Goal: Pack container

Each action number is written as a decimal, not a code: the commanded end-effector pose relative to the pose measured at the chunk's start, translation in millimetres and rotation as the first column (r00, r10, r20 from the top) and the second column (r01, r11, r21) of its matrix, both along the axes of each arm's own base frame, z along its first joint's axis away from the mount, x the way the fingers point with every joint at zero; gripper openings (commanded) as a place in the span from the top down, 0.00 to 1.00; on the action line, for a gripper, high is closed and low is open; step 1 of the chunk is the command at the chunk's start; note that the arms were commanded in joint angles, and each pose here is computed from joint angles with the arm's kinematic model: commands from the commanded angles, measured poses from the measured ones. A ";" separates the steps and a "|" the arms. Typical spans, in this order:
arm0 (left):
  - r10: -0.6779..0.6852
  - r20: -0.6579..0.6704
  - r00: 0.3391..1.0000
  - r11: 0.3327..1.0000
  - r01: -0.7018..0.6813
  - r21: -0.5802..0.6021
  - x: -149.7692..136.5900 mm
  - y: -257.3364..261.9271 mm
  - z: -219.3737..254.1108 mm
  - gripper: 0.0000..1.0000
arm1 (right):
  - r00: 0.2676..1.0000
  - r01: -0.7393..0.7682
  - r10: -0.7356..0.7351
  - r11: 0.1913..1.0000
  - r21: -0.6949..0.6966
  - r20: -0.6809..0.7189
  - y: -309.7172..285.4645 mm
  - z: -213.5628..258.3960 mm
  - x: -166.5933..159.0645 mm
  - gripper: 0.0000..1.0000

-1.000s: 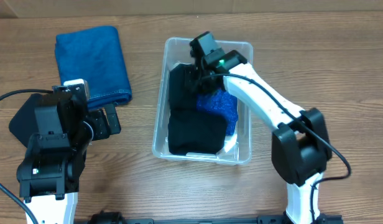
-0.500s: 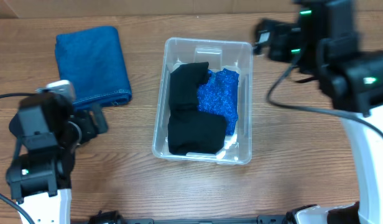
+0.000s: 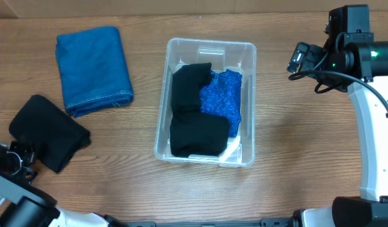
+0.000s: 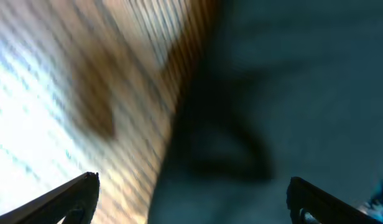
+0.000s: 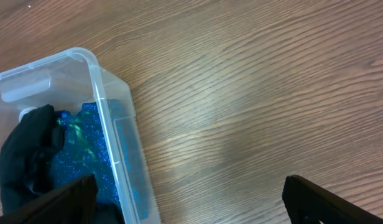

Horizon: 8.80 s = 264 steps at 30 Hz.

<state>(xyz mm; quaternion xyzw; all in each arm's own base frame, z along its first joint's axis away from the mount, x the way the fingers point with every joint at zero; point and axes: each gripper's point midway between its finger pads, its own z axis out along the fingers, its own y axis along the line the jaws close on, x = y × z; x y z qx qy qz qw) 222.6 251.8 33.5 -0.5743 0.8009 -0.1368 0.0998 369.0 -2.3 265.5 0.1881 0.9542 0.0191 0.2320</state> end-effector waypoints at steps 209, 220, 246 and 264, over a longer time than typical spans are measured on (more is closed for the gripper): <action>-0.819 0.170 0.547 0.486 0.507 0.711 -93.1 -256.0 229.8 0.00 | 0.924 -0.156 0.179 0.983 -0.094 0.338 2.5 -26.4 -196.7 0.00; -0.819 0.170 0.548 0.486 0.508 0.711 -93.1 -255.9 229.7 0.00 | 0.731 -0.148 0.217 0.976 -0.161 0.646 7.3 -1.9 -204.5 0.00; -0.819 0.170 0.548 0.487 0.506 0.712 -91.9 -255.7 228.9 0.00 | 0.500 -0.088 0.214 0.977 -0.196 0.839 7.1 -103.1 -121.3 0.00; -0.903 0.318 0.289 0.330 -0.005 0.944 23.5 -261.5 121.7 0.00 | 0.500 -0.088 0.214 0.977 -0.196 0.839 7.1 -103.1 -121.3 0.00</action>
